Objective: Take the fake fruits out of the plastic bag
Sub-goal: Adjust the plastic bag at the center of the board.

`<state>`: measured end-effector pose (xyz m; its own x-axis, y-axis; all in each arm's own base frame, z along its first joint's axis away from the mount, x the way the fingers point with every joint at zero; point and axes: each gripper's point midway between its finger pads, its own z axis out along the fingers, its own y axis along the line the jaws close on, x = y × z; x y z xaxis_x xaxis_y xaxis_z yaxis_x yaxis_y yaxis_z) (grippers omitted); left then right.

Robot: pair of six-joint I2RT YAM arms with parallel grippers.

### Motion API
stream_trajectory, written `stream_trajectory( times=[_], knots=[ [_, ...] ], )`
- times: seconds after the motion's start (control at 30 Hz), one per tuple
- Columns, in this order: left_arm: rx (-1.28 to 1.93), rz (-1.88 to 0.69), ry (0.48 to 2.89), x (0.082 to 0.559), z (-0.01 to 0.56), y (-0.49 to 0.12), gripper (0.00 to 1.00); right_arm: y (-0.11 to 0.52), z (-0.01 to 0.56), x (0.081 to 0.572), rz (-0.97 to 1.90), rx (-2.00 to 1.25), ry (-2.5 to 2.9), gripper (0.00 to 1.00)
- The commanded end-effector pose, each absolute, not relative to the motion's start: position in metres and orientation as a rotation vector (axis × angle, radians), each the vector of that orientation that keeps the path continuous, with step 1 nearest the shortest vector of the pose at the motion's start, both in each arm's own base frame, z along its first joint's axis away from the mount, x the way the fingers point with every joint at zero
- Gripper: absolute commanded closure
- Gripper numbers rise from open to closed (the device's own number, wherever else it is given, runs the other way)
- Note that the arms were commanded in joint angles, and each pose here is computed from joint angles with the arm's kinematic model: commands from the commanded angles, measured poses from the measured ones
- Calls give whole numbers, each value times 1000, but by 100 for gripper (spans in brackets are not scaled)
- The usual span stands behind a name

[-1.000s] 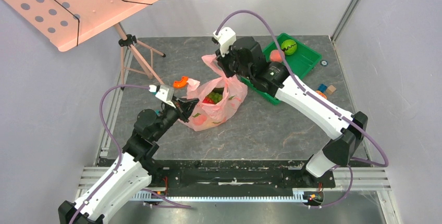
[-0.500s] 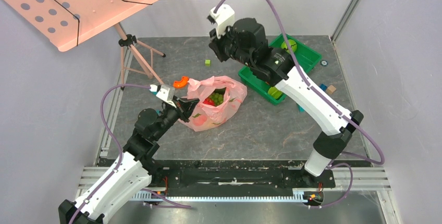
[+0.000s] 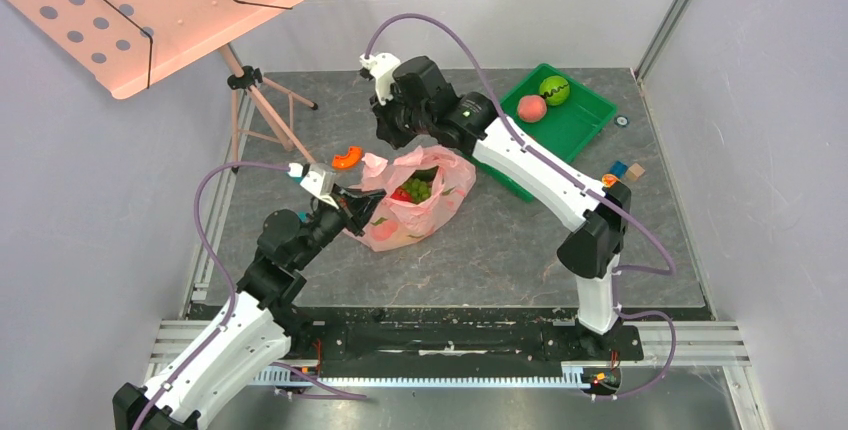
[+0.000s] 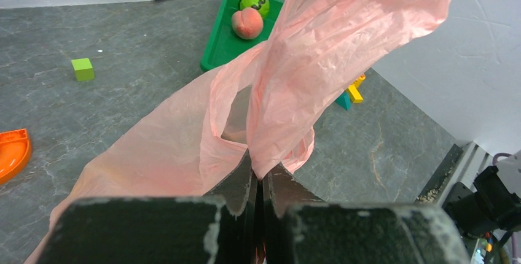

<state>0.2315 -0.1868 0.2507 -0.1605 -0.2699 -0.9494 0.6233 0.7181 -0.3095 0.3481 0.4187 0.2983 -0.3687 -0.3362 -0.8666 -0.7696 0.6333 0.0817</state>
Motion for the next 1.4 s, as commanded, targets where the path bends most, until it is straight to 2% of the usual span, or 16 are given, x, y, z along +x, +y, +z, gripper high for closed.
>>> stream_trajectory(
  times=[0.0,0.17,0.8,1.1,1.37],
  knots=[
    [350,-826,1491,228,259,-192,98,426,298,328,700,-928,1971,97],
    [360,-825,1504,229,256,-194,98,405,269,315,625,-988,2052,99],
    [359,-779,1557,234,249,-190,98,347,222,278,492,-1063,2157,100],
    [366,-795,1567,233,247,-193,98,362,239,262,630,-1097,2088,98],
    [372,-826,1515,227,256,-195,98,388,216,253,555,-1099,2124,100]
  ],
)
